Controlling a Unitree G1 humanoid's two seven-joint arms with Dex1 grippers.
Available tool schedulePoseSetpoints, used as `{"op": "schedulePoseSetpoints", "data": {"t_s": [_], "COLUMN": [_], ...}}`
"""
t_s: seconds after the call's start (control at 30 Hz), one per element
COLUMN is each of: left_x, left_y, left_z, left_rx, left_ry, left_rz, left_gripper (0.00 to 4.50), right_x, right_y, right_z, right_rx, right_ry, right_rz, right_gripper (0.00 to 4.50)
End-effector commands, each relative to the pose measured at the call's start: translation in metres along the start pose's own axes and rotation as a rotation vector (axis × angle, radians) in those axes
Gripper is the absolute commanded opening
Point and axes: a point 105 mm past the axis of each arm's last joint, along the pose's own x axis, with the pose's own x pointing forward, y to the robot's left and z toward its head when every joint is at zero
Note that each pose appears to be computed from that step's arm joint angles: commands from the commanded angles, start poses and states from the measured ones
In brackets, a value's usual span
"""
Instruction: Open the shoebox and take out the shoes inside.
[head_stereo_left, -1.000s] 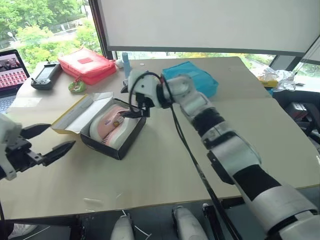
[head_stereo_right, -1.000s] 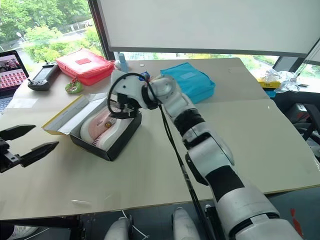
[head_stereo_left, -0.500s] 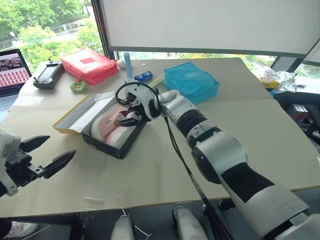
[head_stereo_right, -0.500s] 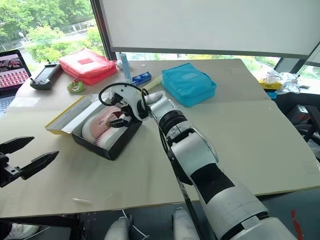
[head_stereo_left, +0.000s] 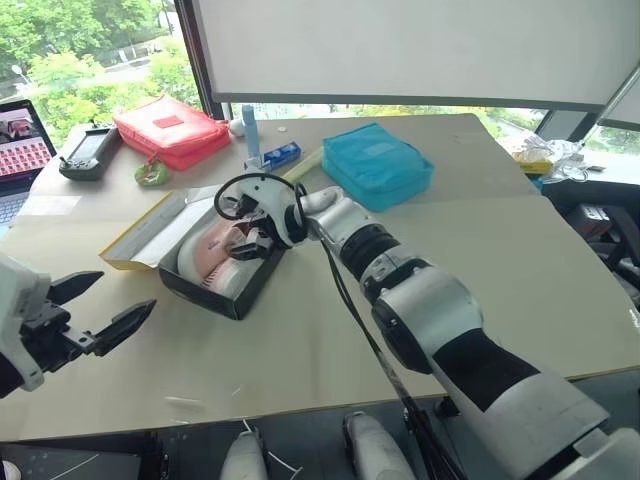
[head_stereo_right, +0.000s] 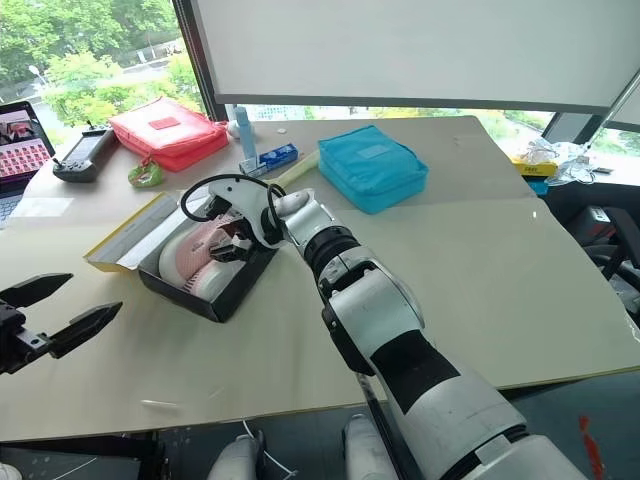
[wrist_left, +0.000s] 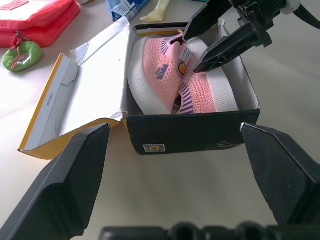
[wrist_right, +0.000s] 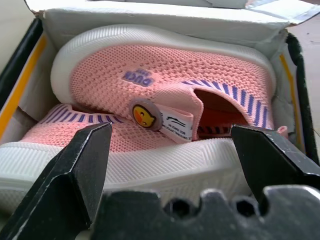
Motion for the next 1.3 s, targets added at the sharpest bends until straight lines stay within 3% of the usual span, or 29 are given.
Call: {"op": "schedulePoseSetpoints", "data": {"t_s": [0.03,0.37,0.47,0.83,1.0,1.17,1.3], "left_x": [0.000,0.000,0.000,0.008,0.010,0.012,0.016], "left_y": [-0.001,-0.004,-0.005,-0.004,-0.004,-0.002,0.000], "left_z": [0.008,0.008,0.008,0.014,0.014,0.012,0.014], "left_rx": [0.053,0.060,0.062,0.074,0.069,0.069,0.076], "left_ry": [-0.018,-0.016,-0.016,-0.024,-0.026,-0.020,-0.028], "left_rz": [0.017,0.022,0.017,-0.009,-0.018,-0.020,-0.030], "left_gripper": [4.50,4.50,4.50,4.50,4.50,4.50,4.50], "right_x": [0.017,0.031,0.033,0.040,0.029,-0.005,-0.025], "right_y": [0.023,0.047,0.059,0.075,0.065,0.046,0.032], "right_z": [0.014,0.022,0.025,0.015,0.026,0.054,0.054], "right_rx": [-0.053,-0.023,0.021,0.051,0.077,0.076,-0.028], "right_ry": [-0.045,-0.111,-0.139,-0.131,-0.182,-0.277,-0.262], "right_rz": [0.037,0.106,0.175,0.242,0.266,0.360,0.369], "right_gripper": [4.46,4.46,3.75,0.03,0.03,0.03,1.06]}}
